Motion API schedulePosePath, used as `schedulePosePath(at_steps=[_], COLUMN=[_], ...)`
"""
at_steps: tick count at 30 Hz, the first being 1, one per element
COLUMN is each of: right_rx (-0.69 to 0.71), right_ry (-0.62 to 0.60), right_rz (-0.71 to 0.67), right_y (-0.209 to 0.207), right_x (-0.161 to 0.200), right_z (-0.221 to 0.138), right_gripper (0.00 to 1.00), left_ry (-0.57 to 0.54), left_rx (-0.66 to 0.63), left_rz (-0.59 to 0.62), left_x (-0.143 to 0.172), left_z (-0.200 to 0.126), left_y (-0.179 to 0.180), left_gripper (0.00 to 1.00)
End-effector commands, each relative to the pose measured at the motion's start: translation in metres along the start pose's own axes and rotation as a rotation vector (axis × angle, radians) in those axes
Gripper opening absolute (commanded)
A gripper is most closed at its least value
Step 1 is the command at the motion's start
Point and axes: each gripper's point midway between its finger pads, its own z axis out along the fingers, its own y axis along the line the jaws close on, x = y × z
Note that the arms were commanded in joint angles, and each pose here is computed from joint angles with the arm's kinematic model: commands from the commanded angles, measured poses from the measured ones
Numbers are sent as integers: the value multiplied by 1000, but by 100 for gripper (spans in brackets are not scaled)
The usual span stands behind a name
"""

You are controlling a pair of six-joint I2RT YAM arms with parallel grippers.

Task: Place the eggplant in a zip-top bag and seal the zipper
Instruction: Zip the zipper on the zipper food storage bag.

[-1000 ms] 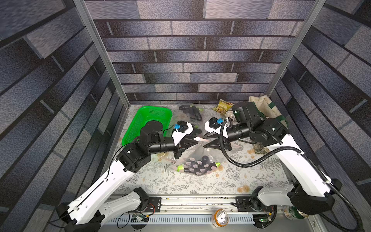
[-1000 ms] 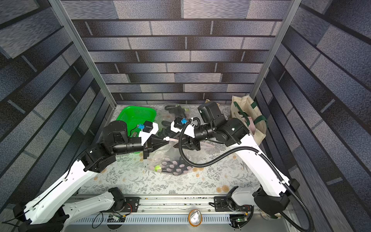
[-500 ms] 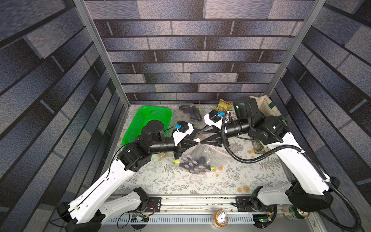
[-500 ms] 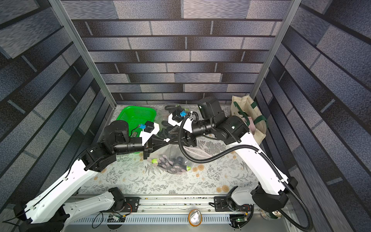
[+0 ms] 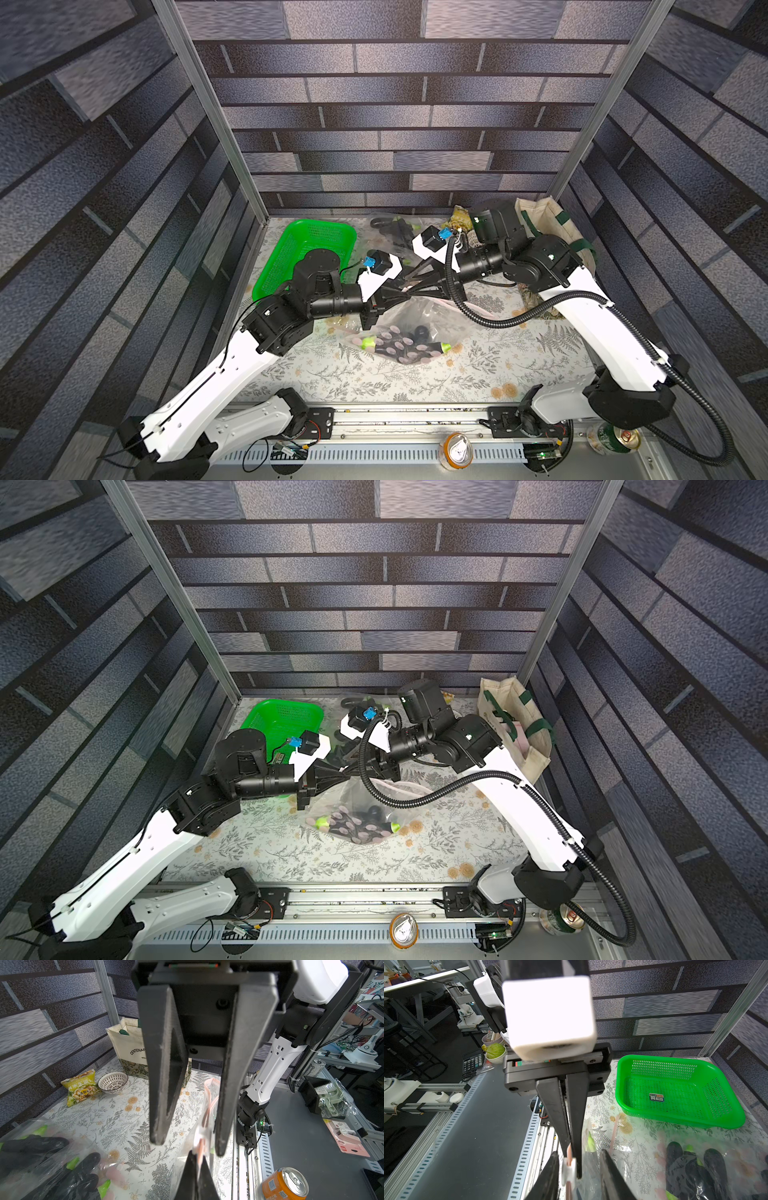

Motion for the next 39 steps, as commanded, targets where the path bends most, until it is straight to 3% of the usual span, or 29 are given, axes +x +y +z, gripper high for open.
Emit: schedulePosePath(at_steps=[1,7,15,27,39], right_rx=[-39,-45,-21,159,308], right_ry=[-6,6,14,107,70], right_rz=[1,6,-4,22,190], right_y=[10,10,9,-8,-41], right_x=[-4,-1,0,32,92], right_z=[-1,0,-2,-17,-55], right_gripper=[35,32,7,2,2], left_ry=[-45,-47,-51,-92,-67], left_rx=[-8,-12,-35,-151,-534], left_rz=[51,53,58,19,22], left_x=[-19,-20,-21,-22,-42], left_z=[-6,-5,-8,-41,-112], left_y=[-2,-2,1,13,42], left_gripper=[0,0,0,0,0])
